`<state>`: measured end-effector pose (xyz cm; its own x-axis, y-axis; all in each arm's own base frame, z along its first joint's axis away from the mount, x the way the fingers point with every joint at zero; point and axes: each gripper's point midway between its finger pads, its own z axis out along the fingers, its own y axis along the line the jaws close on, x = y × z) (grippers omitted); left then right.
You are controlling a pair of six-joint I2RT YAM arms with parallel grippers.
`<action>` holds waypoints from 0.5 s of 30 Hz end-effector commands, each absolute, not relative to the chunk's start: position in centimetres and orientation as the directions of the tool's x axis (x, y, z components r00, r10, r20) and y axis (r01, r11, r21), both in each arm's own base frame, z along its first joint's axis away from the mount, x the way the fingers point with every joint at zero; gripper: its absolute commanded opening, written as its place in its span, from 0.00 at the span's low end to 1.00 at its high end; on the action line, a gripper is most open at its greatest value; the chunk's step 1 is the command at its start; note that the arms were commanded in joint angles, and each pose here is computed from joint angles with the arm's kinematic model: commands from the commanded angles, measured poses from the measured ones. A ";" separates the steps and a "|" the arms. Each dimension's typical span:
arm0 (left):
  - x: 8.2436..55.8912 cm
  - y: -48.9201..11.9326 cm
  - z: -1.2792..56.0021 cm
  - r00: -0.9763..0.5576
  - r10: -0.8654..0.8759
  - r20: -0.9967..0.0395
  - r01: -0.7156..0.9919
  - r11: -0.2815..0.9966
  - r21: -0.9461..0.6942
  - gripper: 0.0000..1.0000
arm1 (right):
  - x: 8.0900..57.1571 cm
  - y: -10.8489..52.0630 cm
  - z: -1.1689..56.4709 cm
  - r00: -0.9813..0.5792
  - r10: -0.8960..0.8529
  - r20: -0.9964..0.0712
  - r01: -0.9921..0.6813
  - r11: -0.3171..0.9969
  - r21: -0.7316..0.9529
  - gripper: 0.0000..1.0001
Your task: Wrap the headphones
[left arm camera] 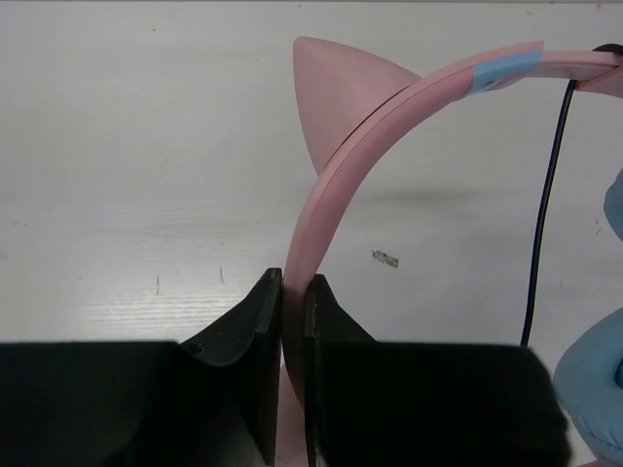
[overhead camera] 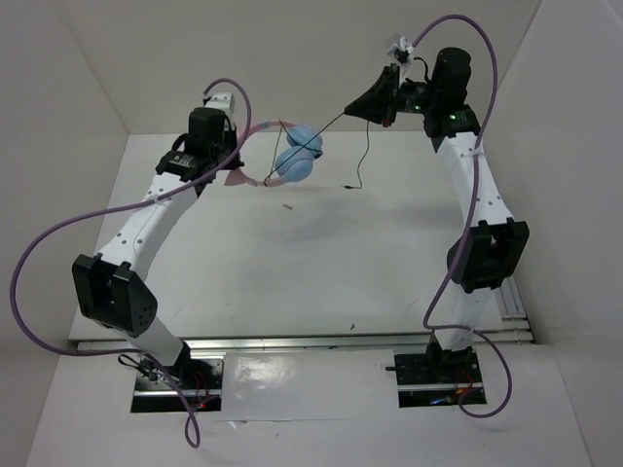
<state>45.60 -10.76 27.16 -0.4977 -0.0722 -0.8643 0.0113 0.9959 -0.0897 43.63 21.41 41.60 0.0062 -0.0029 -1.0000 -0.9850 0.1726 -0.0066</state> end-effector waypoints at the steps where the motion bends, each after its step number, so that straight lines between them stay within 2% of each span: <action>1: 44.7 -8.1 27.1 -0.544 -0.040 -0.838 0.006 0.999 -0.052 0.00 | 43.8 19.0 47.4 0.277 0.013 -0.961 -0.933 0.243 -0.266 0.00; 2: 44.4 -8.5 27.9 -0.532 -0.044 -0.846 0.030 0.997 -0.071 0.00 | 44.4 19.4 46.8 0.277 -0.002 -0.961 -0.922 0.282 -0.266 0.00; 3: 44.2 -8.5 28.4 -0.523 -0.046 -0.851 0.031 0.997 -0.073 0.00 | 46.4 19.3 46.7 0.287 -0.032 -0.957 -0.878 0.390 -0.276 0.00; 5: 43.3 -9.3 28.2 -0.530 -0.020 -0.848 0.053 0.997 -0.057 0.00 | 47.2 21.1 45.1 0.297 -0.101 -0.949 -0.843 0.438 -0.311 0.00; 6: 42.9 -9.4 28.9 -0.515 -0.018 -0.857 0.054 0.997 -0.054 0.00 | 48.4 21.1 45.2 0.308 -0.131 -0.943 -0.797 0.507 -0.330 0.00; 8: 42.0 -9.8 27.8 -0.542 0.011 -0.840 0.061 0.998 -0.026 0.00 | 49.0 22.3 44.6 0.320 -0.141 -0.937 -0.761 0.550 -0.344 0.00; 10: 40.5 -10.7 27.0 -0.562 -0.007 -0.827 0.093 0.993 -0.071 0.00 | 49.8 22.4 46.0 0.374 -0.161 -0.913 -0.685 0.616 -0.389 0.00; 15: 37.3 -12.9 27.9 -0.544 0.031 -0.839 0.170 0.983 -0.073 0.00 | 53.6 22.5 45.4 0.358 -0.236 -0.904 -0.574 0.707 -0.412 0.00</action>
<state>39.99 -11.85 25.06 -0.5864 -0.0077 -0.8100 0.0919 0.9929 -0.0760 49.25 26.88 39.49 0.2066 -0.1689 -0.9637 -0.8241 0.5009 -0.2645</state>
